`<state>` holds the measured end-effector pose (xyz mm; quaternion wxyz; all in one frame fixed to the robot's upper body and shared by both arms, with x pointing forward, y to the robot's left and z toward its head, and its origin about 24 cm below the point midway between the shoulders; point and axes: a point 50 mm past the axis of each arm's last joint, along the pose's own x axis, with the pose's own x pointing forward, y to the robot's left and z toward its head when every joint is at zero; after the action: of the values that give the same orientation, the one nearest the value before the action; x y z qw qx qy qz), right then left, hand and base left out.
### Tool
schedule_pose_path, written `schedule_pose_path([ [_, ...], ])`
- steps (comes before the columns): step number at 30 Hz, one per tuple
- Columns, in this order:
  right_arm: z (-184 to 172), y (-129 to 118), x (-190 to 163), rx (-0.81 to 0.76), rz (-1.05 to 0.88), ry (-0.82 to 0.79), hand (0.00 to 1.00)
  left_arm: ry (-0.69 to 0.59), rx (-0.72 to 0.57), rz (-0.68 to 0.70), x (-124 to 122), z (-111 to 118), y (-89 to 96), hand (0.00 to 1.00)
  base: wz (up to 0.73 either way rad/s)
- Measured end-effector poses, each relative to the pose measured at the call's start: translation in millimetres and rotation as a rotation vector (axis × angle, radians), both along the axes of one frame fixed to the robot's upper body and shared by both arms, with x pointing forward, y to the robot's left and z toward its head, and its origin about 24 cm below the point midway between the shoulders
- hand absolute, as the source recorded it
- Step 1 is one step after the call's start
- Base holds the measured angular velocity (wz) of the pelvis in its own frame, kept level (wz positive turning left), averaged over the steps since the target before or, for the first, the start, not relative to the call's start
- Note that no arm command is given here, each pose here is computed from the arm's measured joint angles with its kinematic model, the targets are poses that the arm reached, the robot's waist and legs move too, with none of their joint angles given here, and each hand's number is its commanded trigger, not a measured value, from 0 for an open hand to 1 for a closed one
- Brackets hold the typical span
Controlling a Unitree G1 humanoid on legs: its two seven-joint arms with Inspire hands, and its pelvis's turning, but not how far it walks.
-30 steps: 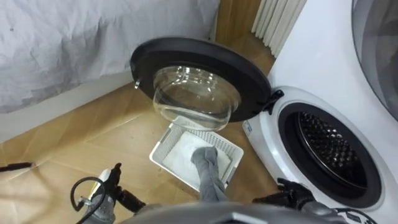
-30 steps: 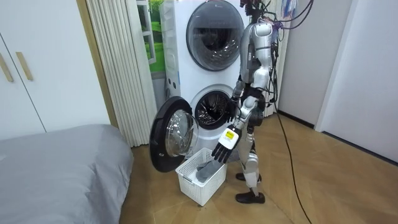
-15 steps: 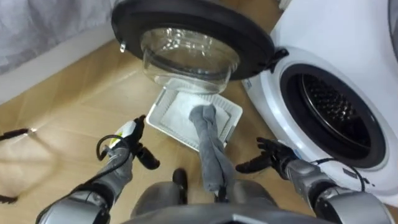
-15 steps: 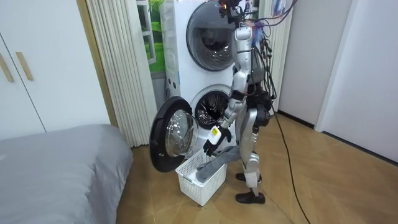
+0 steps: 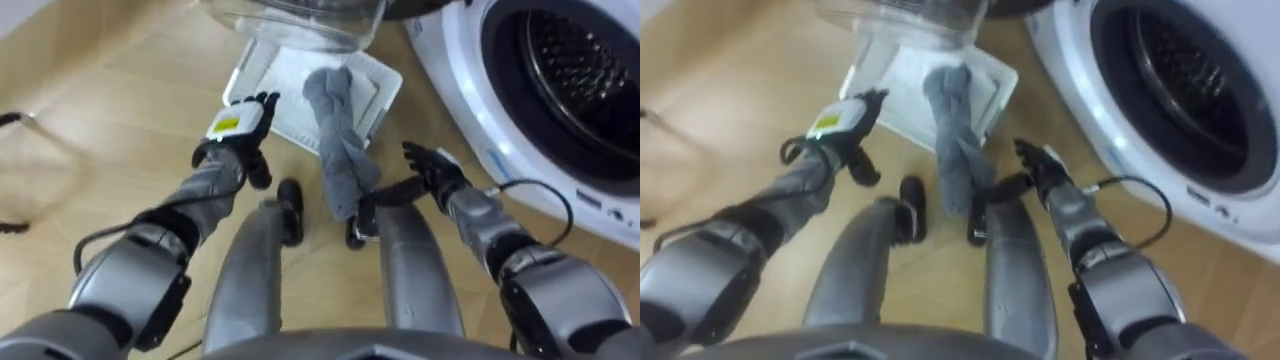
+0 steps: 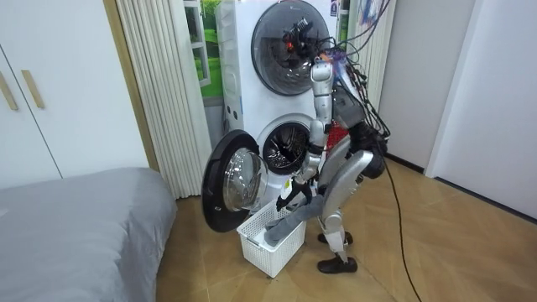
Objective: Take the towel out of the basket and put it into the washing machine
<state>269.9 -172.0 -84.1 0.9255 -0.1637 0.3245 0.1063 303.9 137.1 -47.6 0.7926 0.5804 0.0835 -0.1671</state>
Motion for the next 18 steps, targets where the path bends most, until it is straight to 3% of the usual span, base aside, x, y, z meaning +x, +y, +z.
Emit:
schedule_pose_path([
  [5,13,10,15,0.064,0.014,-0.048,0.0,-0.072,0.057,-0.072,14,16,-3.7,0.0,-0.14],
  [10,20,16,21,0.201,-0.028,-0.081,0.0,-0.084,0.09,-0.157,15,18,-9.6,0.0,-0.11],
  [18,25,21,23,0.291,-0.011,-0.128,0.0,-0.166,0.208,-0.32,12,20,-18.3,0.0,-0.01],
])
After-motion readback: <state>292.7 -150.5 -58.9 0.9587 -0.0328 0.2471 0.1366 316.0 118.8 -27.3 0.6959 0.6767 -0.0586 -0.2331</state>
